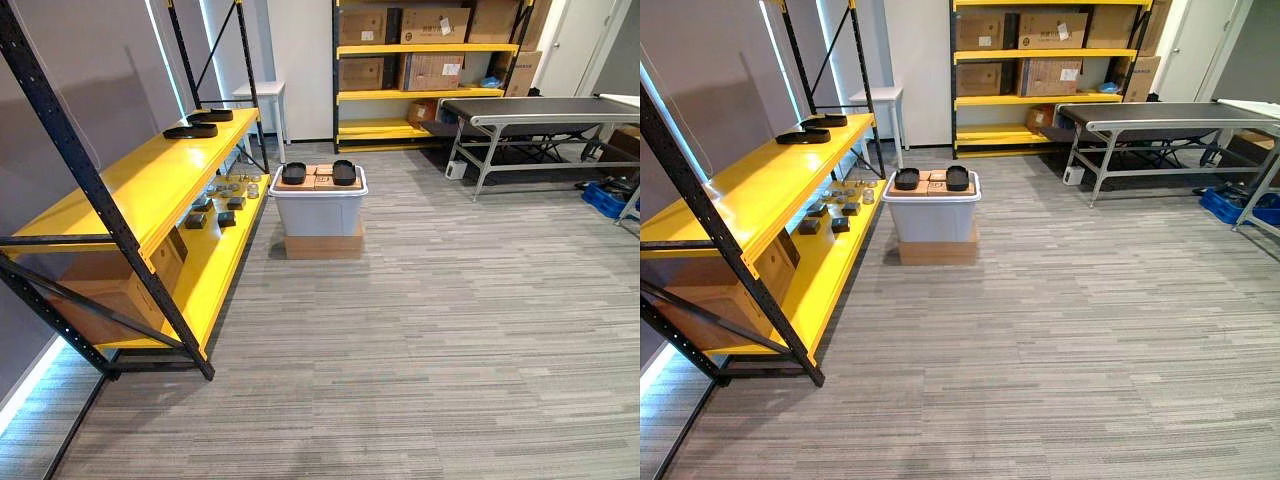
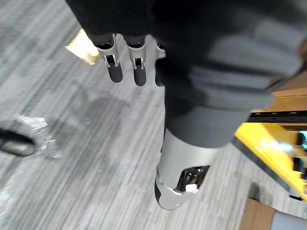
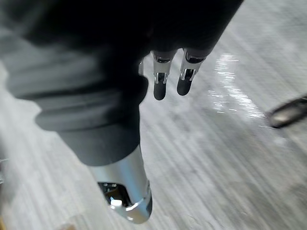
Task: Walk over and take plastic housings, then place them on the shelf
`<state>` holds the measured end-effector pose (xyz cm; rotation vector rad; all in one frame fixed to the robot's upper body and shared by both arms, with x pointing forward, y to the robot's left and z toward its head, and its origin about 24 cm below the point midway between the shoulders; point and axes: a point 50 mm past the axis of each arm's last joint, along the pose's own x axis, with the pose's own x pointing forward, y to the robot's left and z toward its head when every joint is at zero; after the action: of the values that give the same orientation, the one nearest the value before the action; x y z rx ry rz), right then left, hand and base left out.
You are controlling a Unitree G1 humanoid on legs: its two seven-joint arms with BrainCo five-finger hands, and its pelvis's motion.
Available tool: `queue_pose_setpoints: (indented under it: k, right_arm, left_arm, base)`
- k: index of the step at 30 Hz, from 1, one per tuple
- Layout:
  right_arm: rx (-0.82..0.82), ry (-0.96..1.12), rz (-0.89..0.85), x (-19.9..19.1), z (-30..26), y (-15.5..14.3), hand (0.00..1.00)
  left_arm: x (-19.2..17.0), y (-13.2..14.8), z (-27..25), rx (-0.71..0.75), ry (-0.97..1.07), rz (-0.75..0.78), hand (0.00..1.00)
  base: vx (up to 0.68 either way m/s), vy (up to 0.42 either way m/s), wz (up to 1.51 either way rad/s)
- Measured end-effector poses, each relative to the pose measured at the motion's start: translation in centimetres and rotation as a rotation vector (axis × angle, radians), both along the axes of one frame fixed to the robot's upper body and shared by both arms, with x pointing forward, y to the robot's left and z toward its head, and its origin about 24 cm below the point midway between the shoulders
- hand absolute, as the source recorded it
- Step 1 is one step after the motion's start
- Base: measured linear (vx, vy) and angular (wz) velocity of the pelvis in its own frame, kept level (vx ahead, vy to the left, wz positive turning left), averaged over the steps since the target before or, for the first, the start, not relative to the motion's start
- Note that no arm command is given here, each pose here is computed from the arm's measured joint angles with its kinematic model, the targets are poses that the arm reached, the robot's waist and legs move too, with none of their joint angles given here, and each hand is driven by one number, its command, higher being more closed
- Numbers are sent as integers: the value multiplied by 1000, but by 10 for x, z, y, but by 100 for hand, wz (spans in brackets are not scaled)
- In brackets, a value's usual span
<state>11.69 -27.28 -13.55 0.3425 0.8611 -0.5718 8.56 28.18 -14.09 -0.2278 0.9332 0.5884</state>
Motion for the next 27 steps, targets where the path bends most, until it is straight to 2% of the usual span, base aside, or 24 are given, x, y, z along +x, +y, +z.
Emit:
queue_pose_setpoints:
  k: [7, 10, 13, 27]
  right_arm:
    - [-15, -8, -29, 1, 2, -6, 0]
    - [37, 12, -170, -13, -4, -9, 0]
    - [55, 36, -211, -21, -8, -7, 0]
    - [125, 101, -246, -35, -20, 12, 0]
  left_arm:
    - [-7, 0, -1, 9, 18, 24, 0]
    - [-10, -11, -7, -32, 22, 47, 0]
    - [-14, -25, -13, -80, 37, 67, 0]
    - [-26, -53, -23, -146, 105, -10, 0]
  base:
    - [-8, -21, 5]
    - [-24, -24, 11]
    - [0, 0, 0]
    - [-27, -14, -2]
